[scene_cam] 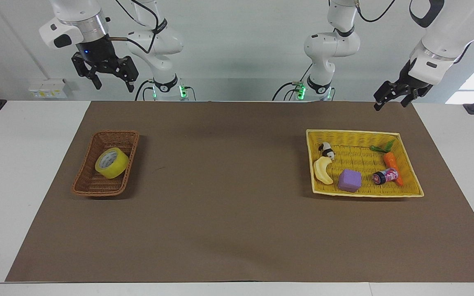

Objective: Move tape to another basket

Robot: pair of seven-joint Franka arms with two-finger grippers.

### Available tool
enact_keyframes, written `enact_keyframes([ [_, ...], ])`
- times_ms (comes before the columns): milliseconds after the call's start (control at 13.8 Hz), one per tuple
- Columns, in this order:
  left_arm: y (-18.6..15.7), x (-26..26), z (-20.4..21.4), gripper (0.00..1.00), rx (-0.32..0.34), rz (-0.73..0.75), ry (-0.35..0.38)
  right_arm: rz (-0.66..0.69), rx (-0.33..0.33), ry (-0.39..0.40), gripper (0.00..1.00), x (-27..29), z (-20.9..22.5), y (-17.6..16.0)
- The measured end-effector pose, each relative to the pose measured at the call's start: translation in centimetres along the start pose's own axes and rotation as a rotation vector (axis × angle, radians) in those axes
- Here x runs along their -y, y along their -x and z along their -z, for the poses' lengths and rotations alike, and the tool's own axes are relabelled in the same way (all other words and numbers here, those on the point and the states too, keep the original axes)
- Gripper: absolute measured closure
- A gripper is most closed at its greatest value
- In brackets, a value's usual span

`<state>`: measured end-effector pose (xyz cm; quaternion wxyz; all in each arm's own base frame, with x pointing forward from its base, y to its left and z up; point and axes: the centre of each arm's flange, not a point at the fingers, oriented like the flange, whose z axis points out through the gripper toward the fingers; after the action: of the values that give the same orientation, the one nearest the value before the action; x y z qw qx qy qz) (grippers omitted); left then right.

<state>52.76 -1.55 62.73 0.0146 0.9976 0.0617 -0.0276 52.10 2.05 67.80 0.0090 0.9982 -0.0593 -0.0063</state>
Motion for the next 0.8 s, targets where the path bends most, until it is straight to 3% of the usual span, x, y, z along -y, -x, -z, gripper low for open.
enact_keyframes([
  [798,0.0,0.0,0.0,0.0,0.0,0.0,0.0,-0.001,-0.015,-0.005,0.0,-0.34,0.17,-0.12],
])
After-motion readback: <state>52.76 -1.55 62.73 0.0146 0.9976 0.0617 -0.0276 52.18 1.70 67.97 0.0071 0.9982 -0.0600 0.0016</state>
